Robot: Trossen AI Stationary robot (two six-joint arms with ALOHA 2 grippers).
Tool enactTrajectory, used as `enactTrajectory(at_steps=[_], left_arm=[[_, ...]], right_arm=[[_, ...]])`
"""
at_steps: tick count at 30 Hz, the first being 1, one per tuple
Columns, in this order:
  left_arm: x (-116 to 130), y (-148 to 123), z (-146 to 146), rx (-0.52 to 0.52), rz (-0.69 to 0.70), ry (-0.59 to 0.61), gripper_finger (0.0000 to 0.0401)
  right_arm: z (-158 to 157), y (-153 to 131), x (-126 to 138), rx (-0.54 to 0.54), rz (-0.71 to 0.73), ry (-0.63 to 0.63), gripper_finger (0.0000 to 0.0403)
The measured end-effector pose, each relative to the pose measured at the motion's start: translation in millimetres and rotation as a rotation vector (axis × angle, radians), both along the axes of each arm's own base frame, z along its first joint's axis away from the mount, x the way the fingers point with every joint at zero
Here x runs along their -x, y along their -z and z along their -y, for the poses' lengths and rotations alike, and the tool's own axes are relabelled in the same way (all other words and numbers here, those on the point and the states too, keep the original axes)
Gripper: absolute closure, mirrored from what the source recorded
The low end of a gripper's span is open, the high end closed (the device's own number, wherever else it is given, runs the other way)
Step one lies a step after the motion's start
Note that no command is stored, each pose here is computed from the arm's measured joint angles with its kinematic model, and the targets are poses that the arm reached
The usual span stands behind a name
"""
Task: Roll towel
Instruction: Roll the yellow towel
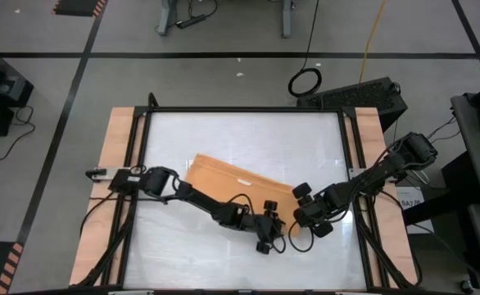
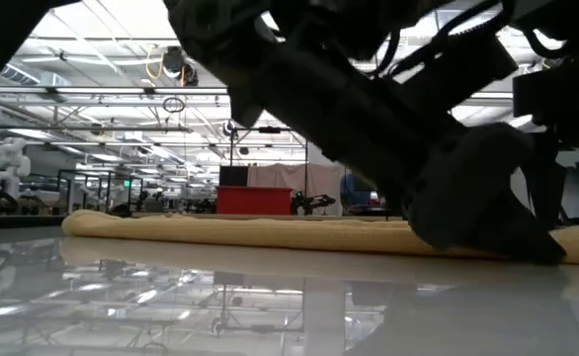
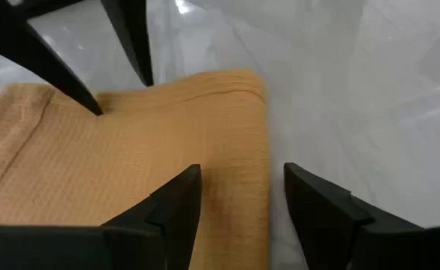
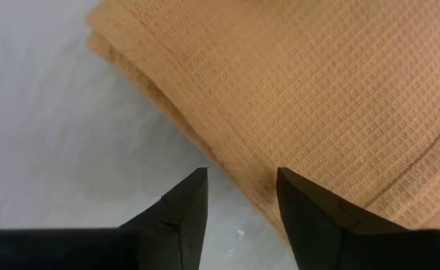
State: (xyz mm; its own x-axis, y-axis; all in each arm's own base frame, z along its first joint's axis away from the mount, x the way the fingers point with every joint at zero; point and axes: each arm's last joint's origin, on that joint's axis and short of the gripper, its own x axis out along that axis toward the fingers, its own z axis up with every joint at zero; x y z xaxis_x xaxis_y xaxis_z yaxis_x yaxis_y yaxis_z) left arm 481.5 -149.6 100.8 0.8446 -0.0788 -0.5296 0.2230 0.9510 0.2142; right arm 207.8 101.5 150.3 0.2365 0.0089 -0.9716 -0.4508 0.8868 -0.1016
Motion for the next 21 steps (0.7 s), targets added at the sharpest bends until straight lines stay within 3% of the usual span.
enactTrajectory(at_steps=[5, 8, 15, 21], left_arm=[[0, -1, -5, -0.016, -0.025, -0.003, 0.0213], [0, 1, -8, -0.026, -0.047, 0.044, 0.0238], [1, 2, -6, -0.058, -0.064, 0.076, 0.0386], [10, -9, -10, -0.13, -0.155, 0.089, 0.0392]], right_arm=[[0, 0, 1, -0.001, -0.01, 0.027, 0.0236], [1, -2, 2, 0.005, -0.036, 0.058, 0.0229], [-2, -17, 2, 0.0, -0.06, 0.134, 0.0227], [-20, -32, 6, -0.104, 0.076, 0.146, 0.0227]])
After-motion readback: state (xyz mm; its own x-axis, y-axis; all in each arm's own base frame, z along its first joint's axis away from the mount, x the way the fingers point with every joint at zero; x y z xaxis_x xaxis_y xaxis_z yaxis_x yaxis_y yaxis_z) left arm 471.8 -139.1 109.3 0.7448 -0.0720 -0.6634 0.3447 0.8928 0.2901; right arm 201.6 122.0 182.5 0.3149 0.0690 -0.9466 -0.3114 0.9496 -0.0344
